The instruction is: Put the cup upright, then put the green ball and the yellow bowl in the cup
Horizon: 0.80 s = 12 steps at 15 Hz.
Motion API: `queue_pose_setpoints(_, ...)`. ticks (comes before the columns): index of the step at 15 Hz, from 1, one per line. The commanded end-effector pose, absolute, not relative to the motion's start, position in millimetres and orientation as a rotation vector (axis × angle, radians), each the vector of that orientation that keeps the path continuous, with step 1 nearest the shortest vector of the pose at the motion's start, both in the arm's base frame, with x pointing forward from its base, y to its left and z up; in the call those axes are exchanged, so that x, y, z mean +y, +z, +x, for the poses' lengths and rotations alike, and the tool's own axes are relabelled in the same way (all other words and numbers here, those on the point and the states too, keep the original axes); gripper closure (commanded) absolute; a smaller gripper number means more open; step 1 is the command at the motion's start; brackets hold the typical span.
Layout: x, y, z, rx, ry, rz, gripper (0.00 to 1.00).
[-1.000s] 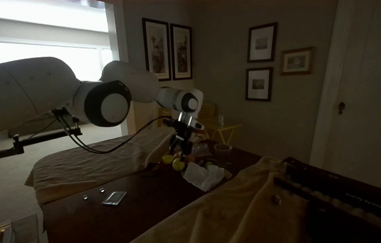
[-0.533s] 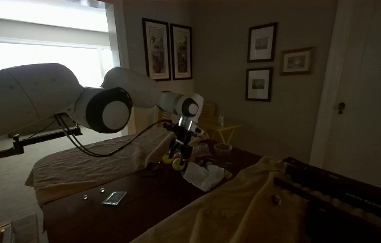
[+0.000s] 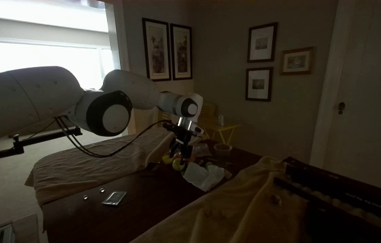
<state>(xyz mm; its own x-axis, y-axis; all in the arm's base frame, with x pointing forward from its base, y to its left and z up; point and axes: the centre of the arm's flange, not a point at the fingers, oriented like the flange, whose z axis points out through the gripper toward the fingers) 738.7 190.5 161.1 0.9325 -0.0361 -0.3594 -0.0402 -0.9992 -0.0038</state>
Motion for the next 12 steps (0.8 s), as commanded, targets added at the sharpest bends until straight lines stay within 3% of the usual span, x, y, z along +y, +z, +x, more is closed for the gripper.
queue_pose_setpoints(1,203.1,149.8,788.5,0.061,0.520,-3.097,0.00)
queue_pose_setpoints(7,201.6,136.3,796.7,0.066,0.482,-3.107,0.00)
queue_pose_setpoints(8,202.0,135.6,797.5,0.068,0.474,-3.107,0.25)
queue_pose_setpoints(10,203.0,134.6,798.2,0.066,0.462,-3.105,0.34)
queue_pose_setpoints(12,203.5,134.6,798.2,0.067,0.457,-3.105,0.50)
